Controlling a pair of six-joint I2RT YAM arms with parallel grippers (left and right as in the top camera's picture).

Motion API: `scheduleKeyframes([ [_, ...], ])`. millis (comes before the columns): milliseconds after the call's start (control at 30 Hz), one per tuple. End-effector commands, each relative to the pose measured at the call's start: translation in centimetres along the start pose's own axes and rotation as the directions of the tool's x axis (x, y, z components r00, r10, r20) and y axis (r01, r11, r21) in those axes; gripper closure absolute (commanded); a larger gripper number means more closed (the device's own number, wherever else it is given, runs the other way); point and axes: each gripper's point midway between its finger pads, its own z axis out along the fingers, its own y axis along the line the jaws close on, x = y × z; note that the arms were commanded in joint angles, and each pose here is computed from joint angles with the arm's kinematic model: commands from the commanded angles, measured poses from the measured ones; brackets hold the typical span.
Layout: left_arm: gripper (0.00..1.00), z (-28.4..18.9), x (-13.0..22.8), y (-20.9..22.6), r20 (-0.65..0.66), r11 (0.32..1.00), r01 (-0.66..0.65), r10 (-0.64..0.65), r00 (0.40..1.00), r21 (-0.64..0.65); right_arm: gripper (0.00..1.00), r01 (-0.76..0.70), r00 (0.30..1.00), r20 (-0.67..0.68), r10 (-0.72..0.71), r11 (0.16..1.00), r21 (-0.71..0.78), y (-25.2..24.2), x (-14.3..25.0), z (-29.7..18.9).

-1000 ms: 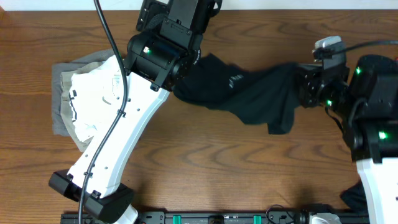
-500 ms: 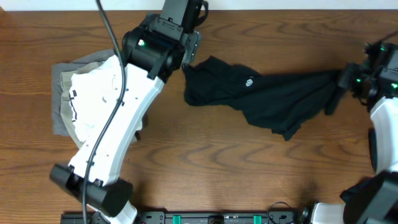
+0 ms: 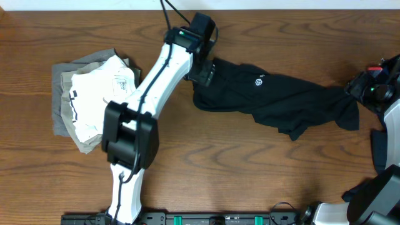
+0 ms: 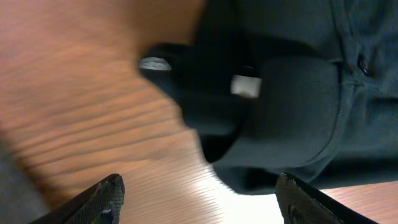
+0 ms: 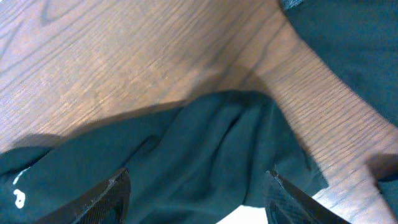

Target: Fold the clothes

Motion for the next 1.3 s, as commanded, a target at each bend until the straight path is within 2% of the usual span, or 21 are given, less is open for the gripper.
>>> scheduleKeyframes([
  [0,0.21,1.4,0.6,-2.5,-0.038,0.990,-0.002,0.008,0.999,0.144,0.33,0.010,1.000,-0.012,-0.010,0.999,-0.035,1.1,0.3,-0.3],
  [100,0.23,2.3,0.3,-3.3,-0.036,0.985,-0.021,0.027,0.999,0.172,0.33,0.012,1.000,-0.018,-0.013,0.999,-0.036,1.2,0.4,-0.3],
  [133,0.30,2.6,0.2,-3.4,-0.032,0.984,-0.038,0.044,0.999,0.173,0.33,0.013,1.000,-0.018,-0.014,0.999,-0.037,1.3,0.5,-0.3],
  [233,0.53,3.4,0.1,-3.6,-0.024,0.981,-0.080,0.086,0.996,0.175,0.33,0.013,1.000,-0.018,-0.014,0.999,-0.042,1.4,0.5,-0.3],
  [333,0.86,3.6,0.3,-3.9,-0.032,0.978,-0.107,0.115,0.993,0.177,0.33,0.013,1.000,-0.022,-0.015,0.998,-0.056,1.6,0.5,-0.3],
  [367,0.94,3.6,0.6,-4.0,-0.040,0.978,-0.107,0.116,0.992,0.179,0.33,0.013,1.000,-0.022,-0.015,0.998,-0.057,1.6,0.5,-0.3],
  [533,0.94,0.7,2.3,-4.2,-0.095,0.977,-0.104,0.123,0.988,0.186,0.33,0.013,1.000,-0.023,-0.014,0.998,-0.063,1.7,0.6,-0.3],
  [733,0.94,-10.2,4.3,-4.3,-0.050,0.981,-0.056,0.066,0.997,0.183,0.37,0.013,0.999,-0.035,-0.017,0.994,-0.106,2.4,0.8,-0.4],
  [800,0.94,-15.1,5.4,-4.9,0.021,0.975,-0.071,0.068,0.997,0.209,0.38,0.015,0.999,-0.039,-0.020,0.992,-0.124,2.8,0.9,-0.4],
  [867,0.94,-19.9,5.9,-5.2,0.149,0.973,-0.103,0.072,0.986,0.208,0.39,0.015,0.999,-0.041,-0.021,0.991,-0.132,2.9,0.9,-0.4],
  [967,0.93,-26.9,5.7,-5.1,0.396,0.971,-0.151,0.066,0.916,0.188,0.39,0.015,0.999,-0.041,-0.021,0.991,-0.136,3.0,0.9,-0.4],
  [1033,0.94,-30.2,5.6,-4.4,0.510,0.977,-0.154,0.060,0.858,0.145,0.39,0.016,0.999,-0.041,-0.022,0.991,-0.136,3.0,0.9,-0.4],
  [1133,0.94,-32.0,5.3,-3.0,0.574,0.990,-0.118,0.055,0.817,0.072,0.39,0.023,0.999,-0.044,-0.029,0.990,-0.140,3.3,1.0,-0.4],
  [1267,0.94,-29.8,4.0,-0.9,0.536,0.999,-0.048,0.053,0.843,-0.024,0.39,0.037,0.998,-0.048,-0.045,0.988,-0.148,4.0,1.3,-0.3],
])
